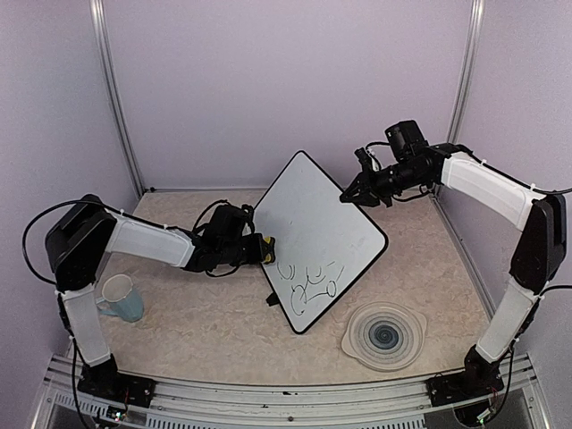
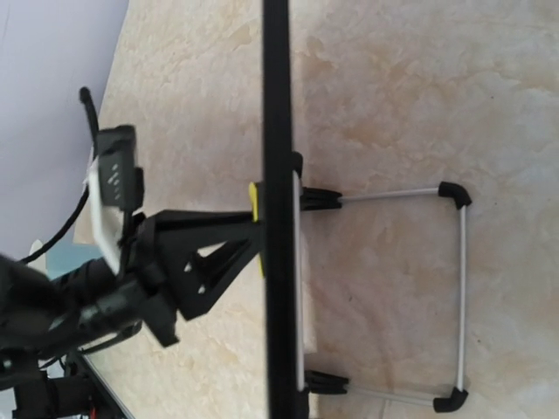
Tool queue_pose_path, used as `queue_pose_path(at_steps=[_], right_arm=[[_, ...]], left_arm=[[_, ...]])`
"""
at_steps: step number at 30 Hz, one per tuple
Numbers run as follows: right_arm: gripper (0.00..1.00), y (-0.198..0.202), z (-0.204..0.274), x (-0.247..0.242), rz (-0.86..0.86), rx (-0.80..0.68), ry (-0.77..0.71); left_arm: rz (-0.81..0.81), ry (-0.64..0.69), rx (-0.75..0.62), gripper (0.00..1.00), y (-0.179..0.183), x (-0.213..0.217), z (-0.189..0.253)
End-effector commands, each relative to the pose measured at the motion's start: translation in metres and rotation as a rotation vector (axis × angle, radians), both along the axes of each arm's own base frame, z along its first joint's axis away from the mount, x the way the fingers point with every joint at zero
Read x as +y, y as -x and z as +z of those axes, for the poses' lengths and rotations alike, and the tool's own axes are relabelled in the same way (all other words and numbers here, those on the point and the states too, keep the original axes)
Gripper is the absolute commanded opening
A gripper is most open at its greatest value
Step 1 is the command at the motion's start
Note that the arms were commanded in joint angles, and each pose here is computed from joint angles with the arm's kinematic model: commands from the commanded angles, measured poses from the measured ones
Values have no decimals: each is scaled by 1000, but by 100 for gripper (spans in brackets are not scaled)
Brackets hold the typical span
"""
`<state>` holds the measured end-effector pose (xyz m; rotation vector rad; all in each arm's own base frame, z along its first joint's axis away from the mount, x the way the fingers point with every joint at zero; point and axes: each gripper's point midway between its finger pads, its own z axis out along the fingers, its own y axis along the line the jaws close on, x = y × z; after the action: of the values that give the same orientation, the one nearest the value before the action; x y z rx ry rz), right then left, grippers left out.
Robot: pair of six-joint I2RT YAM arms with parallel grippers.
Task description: Erase the whiteboard
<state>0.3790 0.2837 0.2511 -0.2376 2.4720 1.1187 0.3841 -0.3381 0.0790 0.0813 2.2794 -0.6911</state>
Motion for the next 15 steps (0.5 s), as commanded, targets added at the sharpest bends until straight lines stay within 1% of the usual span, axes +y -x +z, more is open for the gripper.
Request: queue_pose_path(at_steps=[1,4,6,7,11,15], right_arm=[[0,9,14,9,37,-11,-48],[0,11,13,11,47,-7,-54],[0,11,12,12,53,-6,-61],[0,12,12,12,56,-4,-63],[0,13,10,14,68,-1,-72],[0,13,9,16,78,4,-79]], left_arm=[[-2,-143,202,0,21,17,-65],[-88,-76,143,0,14,-14,-33],[-154,-22,89,0,10,-39,-4],[-192,15,52,0,7,-55,18],[-252,81,-25,0,-8,-88,69],[-280,112,-50,0,-23,-109,90]])
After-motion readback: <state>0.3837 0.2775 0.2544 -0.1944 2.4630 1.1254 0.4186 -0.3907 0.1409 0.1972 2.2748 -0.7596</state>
